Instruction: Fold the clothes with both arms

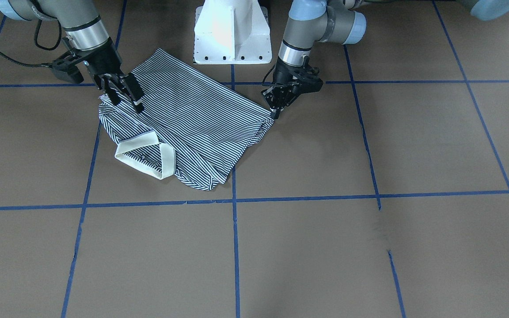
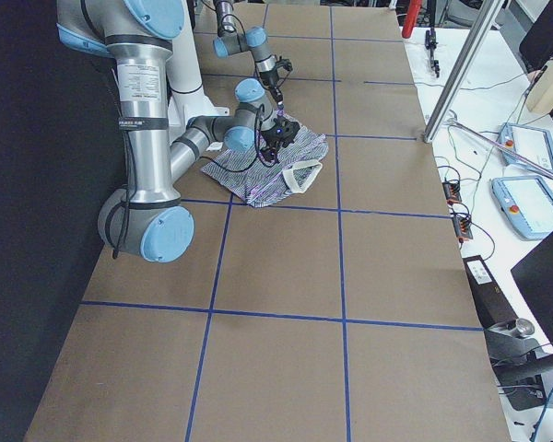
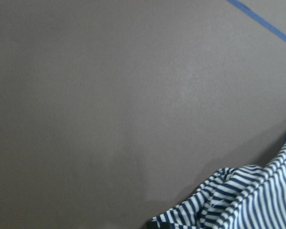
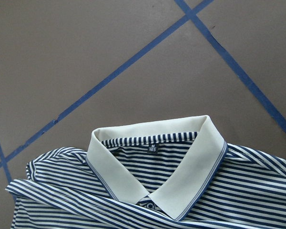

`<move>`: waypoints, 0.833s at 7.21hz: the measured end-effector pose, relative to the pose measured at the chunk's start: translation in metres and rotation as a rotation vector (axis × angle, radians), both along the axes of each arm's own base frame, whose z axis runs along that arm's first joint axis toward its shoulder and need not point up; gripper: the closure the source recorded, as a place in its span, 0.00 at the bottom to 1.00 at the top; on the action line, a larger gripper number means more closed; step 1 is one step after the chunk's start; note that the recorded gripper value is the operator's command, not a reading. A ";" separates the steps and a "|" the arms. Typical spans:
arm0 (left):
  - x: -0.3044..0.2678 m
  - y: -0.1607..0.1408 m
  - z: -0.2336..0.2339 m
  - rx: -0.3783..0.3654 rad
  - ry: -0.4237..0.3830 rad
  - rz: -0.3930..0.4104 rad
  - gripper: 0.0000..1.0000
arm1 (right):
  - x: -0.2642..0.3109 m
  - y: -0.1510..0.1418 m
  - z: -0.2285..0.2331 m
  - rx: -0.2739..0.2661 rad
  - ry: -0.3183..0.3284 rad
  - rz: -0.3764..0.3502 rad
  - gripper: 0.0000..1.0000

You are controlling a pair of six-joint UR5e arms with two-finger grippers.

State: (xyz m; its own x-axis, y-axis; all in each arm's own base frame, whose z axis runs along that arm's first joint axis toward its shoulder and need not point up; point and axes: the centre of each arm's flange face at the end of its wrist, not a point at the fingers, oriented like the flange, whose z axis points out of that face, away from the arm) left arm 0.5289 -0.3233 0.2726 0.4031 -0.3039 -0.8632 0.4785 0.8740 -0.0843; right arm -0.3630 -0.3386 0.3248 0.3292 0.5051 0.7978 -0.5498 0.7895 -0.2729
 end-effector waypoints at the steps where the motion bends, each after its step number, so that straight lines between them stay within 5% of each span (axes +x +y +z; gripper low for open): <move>1: -0.017 -0.024 -0.002 0.053 -0.033 -0.004 1.00 | 0.001 0.000 -0.001 0.000 -0.001 0.001 0.00; 3: -0.046 -0.104 -0.005 0.123 -0.083 -0.063 1.00 | 0.002 0.000 0.000 0.000 -0.001 0.001 0.00; 6: -0.029 -0.267 0.017 0.207 -0.112 -0.164 1.00 | 0.002 0.000 -0.002 0.001 -0.006 0.000 0.00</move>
